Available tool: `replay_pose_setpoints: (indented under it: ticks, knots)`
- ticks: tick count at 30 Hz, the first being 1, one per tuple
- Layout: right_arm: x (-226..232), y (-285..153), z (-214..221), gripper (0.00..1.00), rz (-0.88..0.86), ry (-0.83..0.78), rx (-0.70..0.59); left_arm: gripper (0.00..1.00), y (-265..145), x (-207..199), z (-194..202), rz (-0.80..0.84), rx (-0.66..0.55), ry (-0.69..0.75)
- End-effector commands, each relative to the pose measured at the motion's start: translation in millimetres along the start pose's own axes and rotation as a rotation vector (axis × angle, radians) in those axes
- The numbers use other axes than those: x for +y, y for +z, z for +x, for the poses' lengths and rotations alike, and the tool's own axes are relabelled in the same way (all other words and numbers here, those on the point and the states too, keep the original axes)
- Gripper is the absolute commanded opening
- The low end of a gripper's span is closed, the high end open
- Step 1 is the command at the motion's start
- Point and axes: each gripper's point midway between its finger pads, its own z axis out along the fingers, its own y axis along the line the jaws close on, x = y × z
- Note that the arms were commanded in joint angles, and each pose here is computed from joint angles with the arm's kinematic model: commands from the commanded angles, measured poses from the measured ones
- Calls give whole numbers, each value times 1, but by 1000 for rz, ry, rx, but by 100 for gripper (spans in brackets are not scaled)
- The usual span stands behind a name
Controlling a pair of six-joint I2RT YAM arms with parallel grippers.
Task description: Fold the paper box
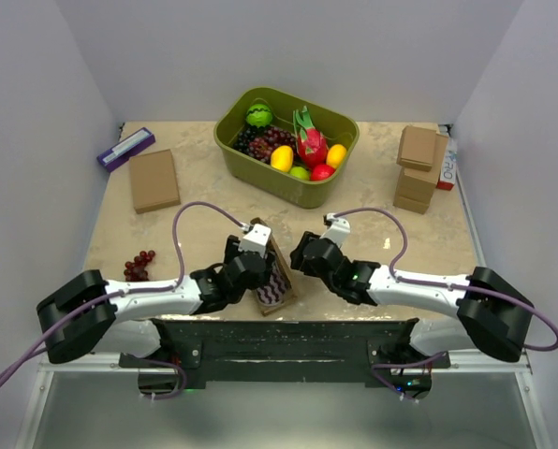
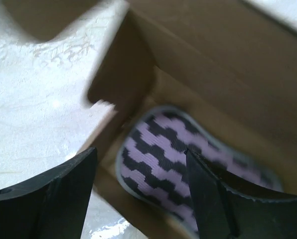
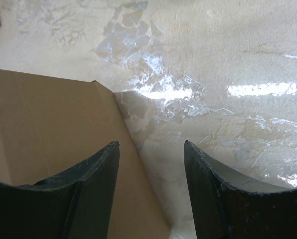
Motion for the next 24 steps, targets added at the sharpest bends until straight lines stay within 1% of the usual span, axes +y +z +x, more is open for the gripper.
replay_pose_setpoints:
  ticks: [1,3,5,6,9,14,18,20,23,24]
  knots:
    - [7,2,0,58,0,4,-4,79,-9,-4,-7,39,4,-34]
    - [7,2,1,58,1,6,-3,82,-12,-4,-1,53,32,-30]
    - [8,2,0,58,-1,7,-6,84,-15,-4,1,57,47,-44]
    - [7,1,0,58,0,6,-6,84,-17,-1,10,52,81,-26]
    - [8,0,-2,58,-4,9,-10,85,-25,8,15,24,109,-64]
    - [8,-3,-4,58,-7,12,-12,86,-42,17,2,35,87,-130]
    - [8,-5,-6,58,-6,14,-19,86,-52,26,-1,47,103,-153]
    - [4,-6,-9,58,8,13,-26,86,-58,31,-8,45,92,-177]
    - [2,-11,-15,59,16,0,-39,86,-69,27,-36,96,36,-241]
    - [5,-15,-19,59,2,8,-48,86,-74,22,-52,126,4,-267]
